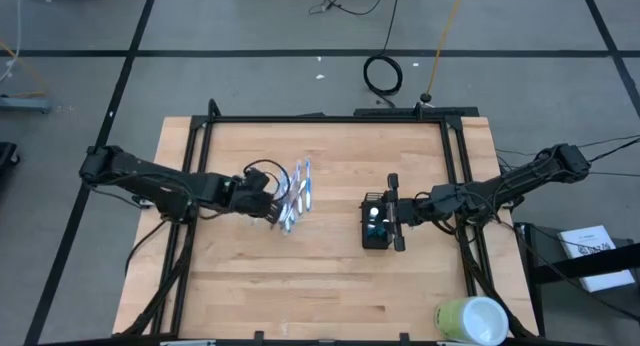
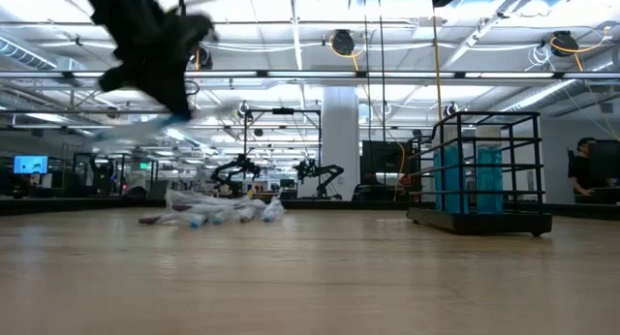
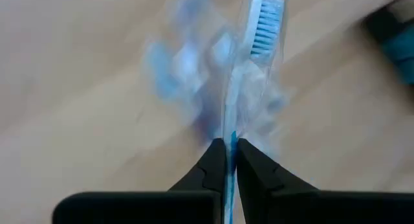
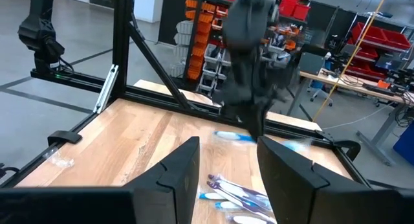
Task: Pick & Place toothbrushing station
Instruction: Put the blue toothbrush into the black organizer
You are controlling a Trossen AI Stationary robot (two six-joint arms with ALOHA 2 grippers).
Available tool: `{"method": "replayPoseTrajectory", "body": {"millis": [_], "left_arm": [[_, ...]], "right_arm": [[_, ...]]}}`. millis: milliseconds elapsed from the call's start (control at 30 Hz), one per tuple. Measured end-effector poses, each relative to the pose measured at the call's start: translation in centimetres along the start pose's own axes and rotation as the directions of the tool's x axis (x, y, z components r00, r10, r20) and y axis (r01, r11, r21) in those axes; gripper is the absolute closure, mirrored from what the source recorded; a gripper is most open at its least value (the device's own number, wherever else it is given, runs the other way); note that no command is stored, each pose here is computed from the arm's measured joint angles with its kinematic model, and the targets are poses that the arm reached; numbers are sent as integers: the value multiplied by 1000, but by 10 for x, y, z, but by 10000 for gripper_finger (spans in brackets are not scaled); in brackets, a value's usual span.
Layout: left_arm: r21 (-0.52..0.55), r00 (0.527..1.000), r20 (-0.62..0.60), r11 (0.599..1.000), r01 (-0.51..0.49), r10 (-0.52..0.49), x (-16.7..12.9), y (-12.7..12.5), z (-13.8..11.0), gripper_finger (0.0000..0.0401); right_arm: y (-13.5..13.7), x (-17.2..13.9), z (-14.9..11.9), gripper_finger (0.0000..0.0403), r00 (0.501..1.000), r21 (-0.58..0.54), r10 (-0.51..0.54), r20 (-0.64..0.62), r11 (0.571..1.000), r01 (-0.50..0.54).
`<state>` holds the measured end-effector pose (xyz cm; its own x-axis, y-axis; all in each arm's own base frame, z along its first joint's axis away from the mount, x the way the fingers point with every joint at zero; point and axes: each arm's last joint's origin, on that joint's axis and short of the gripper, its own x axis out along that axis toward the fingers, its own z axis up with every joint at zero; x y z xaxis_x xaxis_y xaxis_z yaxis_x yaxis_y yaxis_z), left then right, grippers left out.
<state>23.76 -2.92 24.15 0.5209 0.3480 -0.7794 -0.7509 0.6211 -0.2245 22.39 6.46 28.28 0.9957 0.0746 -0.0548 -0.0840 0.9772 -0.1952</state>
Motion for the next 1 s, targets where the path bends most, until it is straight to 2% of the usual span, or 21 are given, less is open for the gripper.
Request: {"method": "replayPoseTrajectory", "body": {"millis": [67, 133, 200, 300, 367, 467, 633, 767, 900, 1000], "left_arm": [[101, 991, 96, 992, 81, -91, -5, -11, 7, 382], [262, 966, 171, 954, 145, -194, -10, -23, 11, 386], [412, 913, 249, 889, 201, -322, -15, -39, 17, 388], [588, 822, 313, 777, 225, -475, -20, -56, 24, 382], [661, 757, 341, 715, 228, -557, -22, -64, 30, 379], [714, 699, 352, 661, 231, -623, -19, -69, 36, 382], [717, 689, 349, 654, 240, -635, -1, -72, 43, 388], [713, 686, 322, 644, 278, -652, 13, -74, 43, 376], [708, 682, 331, 650, 276, -652, 20, -76, 44, 376], [710, 677, 336, 648, 275, -655, 20, -77, 44, 384]], "right_arm": [[0, 1, -1, 257, 1000, -2, 1, -8, 1000, -1], [1, 3, -4, 257, 1000, -5, 1, -20, 1000, -1], [2, 7, -7, 257, 999, -18, 3, -36, 1000, -4], [1, 16, -14, 257, 999, -30, -13, -50, 999, 11], [-2, 23, -16, 257, 999, -22, -37, -20, 999, 36], [-8, 34, -13, 252, 992, 19, -86, 91, 996, 85], [-10, 51, -23, 222, 980, 47, -123, 155, 992, 117], [-14, 60, -28, 201, 966, 60, -154, 208, 988, 145], [-15, 64, -30, 196, 952, 73, -152, 266, 988, 137], [-17, 67, -33, 203, 953, 72, -160, 258, 987, 147]]}}
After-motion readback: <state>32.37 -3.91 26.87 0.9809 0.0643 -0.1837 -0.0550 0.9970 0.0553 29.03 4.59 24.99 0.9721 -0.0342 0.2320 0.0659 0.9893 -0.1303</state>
